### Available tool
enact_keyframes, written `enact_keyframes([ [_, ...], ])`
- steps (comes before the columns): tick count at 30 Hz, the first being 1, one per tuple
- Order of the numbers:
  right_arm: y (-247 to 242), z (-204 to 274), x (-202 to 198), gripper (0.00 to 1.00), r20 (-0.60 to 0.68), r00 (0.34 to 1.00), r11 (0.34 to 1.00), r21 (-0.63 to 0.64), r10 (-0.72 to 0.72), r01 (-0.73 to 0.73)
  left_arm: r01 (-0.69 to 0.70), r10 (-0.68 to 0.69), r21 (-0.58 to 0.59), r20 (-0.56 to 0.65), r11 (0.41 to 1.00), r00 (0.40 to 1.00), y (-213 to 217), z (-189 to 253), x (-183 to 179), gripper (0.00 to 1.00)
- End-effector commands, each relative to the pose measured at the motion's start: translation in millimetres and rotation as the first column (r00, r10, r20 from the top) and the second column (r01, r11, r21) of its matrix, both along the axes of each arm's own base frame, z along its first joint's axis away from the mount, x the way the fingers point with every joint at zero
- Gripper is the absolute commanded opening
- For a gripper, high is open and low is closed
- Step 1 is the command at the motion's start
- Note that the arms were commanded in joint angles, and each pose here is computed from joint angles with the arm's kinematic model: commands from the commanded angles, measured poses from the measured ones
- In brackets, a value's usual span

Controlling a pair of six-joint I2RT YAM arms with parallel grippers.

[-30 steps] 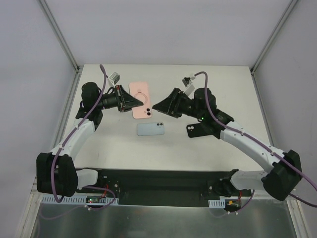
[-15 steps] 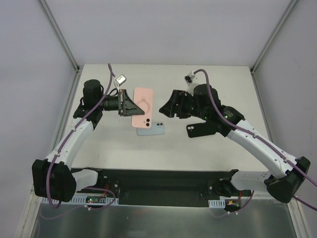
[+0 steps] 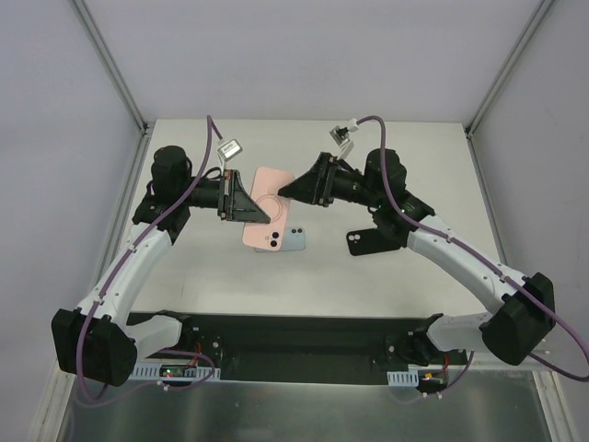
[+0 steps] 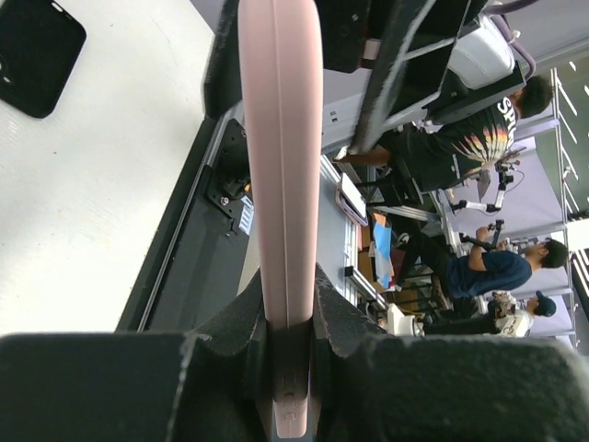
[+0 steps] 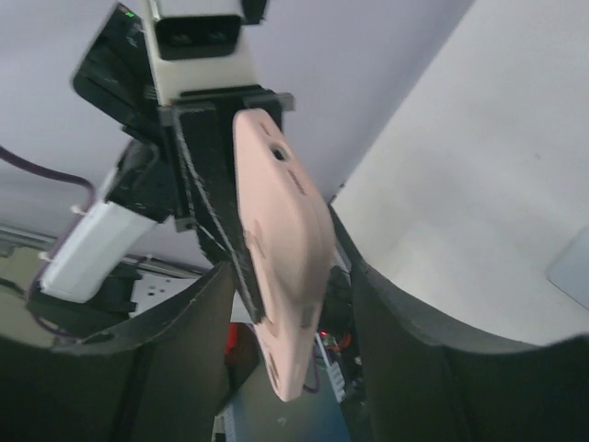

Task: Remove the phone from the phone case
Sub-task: Remove the phone case from the phone.

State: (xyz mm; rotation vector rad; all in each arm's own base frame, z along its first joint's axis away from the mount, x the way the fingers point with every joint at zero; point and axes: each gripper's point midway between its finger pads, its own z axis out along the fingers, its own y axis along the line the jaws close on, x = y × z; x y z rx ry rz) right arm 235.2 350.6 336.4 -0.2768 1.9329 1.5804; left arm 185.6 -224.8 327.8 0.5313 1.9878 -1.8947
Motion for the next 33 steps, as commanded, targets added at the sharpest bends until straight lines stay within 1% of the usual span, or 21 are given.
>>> enact_keyframes([
  [1, 11, 49, -19, 0.55, 0.097, 0.985, 0.971, 0.182, 0.14, -0.156, 0.07, -0.062, -0.041, 0.177, 0.997, 0.982, 1, 32, -14, 0.0],
  [3, 12, 50, -20, 0.49, 0.103, 0.984, 0.968, 0.192, 0.146, -0.163, 0.073, -0.064, -0.044, 0.184, 0.996, 0.981, 0, 35, -13, 0.0],
  [4, 12, 51, -22, 0.42, 0.107, 0.982, 0.965, 0.196, 0.156, -0.175, 0.075, -0.065, -0.045, 0.18, 0.996, 0.982, 0, 36, -13, 0.0],
  [6, 13, 50, -22, 0.33, 0.108, 0.981, 0.964, 0.197, 0.162, -0.181, 0.078, -0.068, -0.049, 0.191, 0.996, 0.979, 0, 38, -13, 0.0],
  [7, 14, 50, -22, 0.23, 0.105, 0.98, 0.963, 0.197, 0.167, -0.185, 0.081, -0.07, -0.05, 0.19, 0.995, 0.979, 0, 39, -13, 0.0],
  [10, 14, 44, -17, 0.01, 0.078, 0.987, 0.97, 0.189, 0.14, -0.153, 0.075, -0.064, -0.053, 0.194, 0.996, 0.979, -1, 39, -10, 0.0],
  [12, 13, 38, -11, 0.01, 0.053, 0.993, 0.978, 0.173, 0.11, -0.117, 0.064, -0.053, -0.052, 0.185, 0.997, 0.981, -2, 37, -7, 0.0],
  [13, 12, 29, -3, 0.01, 0.014, 0.998, 0.988, 0.144, 0.062, -0.063, 0.061, -0.051, -0.052, 0.182, 0.997, 0.982, -2, 36, -6, 0.04],
  [14, 10, 26, 0, 0.01, 0.015, 0.999, 0.991, 0.128, 0.035, -0.037, 0.053, -0.043, -0.05, 0.173, 0.997, 0.984, -3, 34, -4, 0.14],
  [15, 7, 24, 7, 0.01, 0.006, 1.0, 0.993, 0.113, -0.017, 0.016, 0.043, -0.035, -0.048, 0.166, 0.998, 0.986, -3, 32, -2, 0.44],
  [19, -13, 2, 21, 0.02, -0.062, 0.982, 0.984, -0.028, -0.177, 0.175, -0.005, 0.007, -0.017, 0.132, 1.0, 0.991, -3, 20, 5, 0.86],
  [20, -17, 1, 23, 0.01, -0.068, 0.977, 0.979, -0.039, -0.203, 0.201, -0.026, 0.027, -0.011, 0.132, 1.0, 0.991, -4, 18, 8, 0.91],
  [22, -29, -5, 29, 0.02, -0.088, 0.958, 0.961, -0.071, -0.274, 0.268, -0.051, 0.05, 0.005, 0.125, 0.999, 0.991, -3, 14, 12, 0.96],
  [23, -32, -4, 31, 0.01, -0.092, 0.951, 0.954, -0.073, -0.295, 0.289, -0.08, 0.078, 0.017, 0.119, 0.997, 0.99, -3, 11, 17, 0.97],
  [25, -46, -17, 36, 0.01, -0.123, 0.918, 0.922, -0.144, -0.377, 0.36, -0.123, 0.117, 0.041, 0.127, 0.992, 0.985, -1, 5, 25, 0.99],
  [26, -50, -21, 38, 0.01, -0.13, 0.905, 0.909, -0.168, -0.404, 0.382, -0.151, 0.144, 0.083, 0.076, 0.985, 0.987, 0, -4, 26, 0.99],
  [27, -60, -34, 42, 0.02, -0.151, 0.873, 0.875, -0.23, -0.463, 0.425, -0.233, 0.222, 0.129, 0.095, 0.964, 0.97, 3, -9, 41, 0.99],
  [28, -64, -34, 44, 0.01, -0.157, 0.858, 0.86, -0.247, -0.49, 0.446, -0.28, 0.262, 0.176, 0.119, 0.944, 0.958, 6, -19, 48, 0.99],
  [29, -68, -39, 45, 0.01, -0.166, 0.839, 0.842, -0.275, -0.518, 0.465, -0.319, 0.311, 0.255, 0.075, 0.913, 0.948, 10, -36, 52, 0.99],
  [30, -76, -49, 47, 0.01, -0.185, 0.808, 0.811, -0.324, -0.559, 0.487, -0.412, 0.388, 0.337, 0.14, 0.846, 0.911, 17, -49, 68, 0.99],
  [33, -89, -68, 56, 0.02, -0.197, 0.725, 0.723, -0.429, -0.66, 0.541, -0.436, 0.394, 0.448, 0.189, 0.78, 0.9, 8, -68, 64, 0.99],
])
